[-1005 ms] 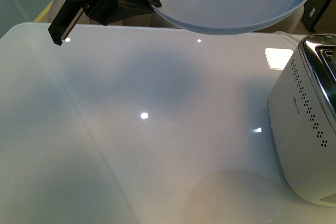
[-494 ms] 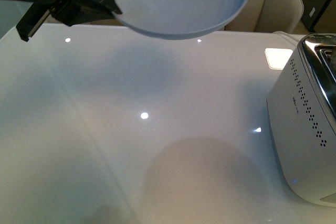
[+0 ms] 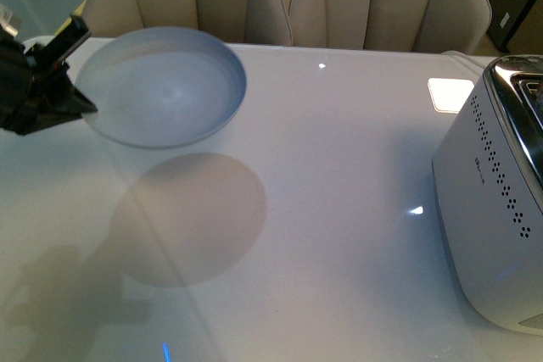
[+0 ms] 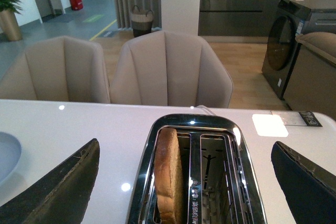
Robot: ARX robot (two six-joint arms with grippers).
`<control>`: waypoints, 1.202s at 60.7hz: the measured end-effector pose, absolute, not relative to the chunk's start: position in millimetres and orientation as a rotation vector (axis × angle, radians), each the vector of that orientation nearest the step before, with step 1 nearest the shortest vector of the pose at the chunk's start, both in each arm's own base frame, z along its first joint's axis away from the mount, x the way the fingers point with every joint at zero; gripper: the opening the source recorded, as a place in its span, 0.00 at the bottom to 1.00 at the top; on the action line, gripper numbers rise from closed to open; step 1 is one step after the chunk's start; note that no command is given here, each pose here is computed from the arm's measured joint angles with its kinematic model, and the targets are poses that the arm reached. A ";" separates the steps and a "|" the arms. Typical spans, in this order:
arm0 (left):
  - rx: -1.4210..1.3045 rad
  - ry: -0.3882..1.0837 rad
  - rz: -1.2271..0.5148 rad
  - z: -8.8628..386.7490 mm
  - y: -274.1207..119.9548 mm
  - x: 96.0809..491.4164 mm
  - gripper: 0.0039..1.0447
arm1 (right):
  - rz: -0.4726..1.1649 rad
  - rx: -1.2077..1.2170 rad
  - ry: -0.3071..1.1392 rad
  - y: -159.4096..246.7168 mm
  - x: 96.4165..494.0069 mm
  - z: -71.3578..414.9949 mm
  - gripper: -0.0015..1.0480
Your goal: Left arm holds plate, right arm toasts bread
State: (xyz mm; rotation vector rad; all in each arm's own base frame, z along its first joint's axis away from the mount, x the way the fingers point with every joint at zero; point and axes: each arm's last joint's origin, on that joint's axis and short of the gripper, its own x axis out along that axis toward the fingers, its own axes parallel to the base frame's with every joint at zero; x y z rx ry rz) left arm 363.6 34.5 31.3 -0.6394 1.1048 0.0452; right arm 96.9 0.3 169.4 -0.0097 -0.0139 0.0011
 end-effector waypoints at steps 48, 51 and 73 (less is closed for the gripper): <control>-0.628 1.141 0.012 -20.7 69.9 345.4 0.18 | 0.001 -0.010 -0.014 0.3 96.9 169.4 0.92; -0.628 1.141 0.011 -20.8 69.9 345.3 0.25 | 0.001 -0.010 -0.014 0.3 96.9 169.4 0.92; -0.503 1.116 0.045 14.7 73.9 361.1 0.89 | 0.001 -0.010 -0.014 0.3 96.9 169.4 0.92</control>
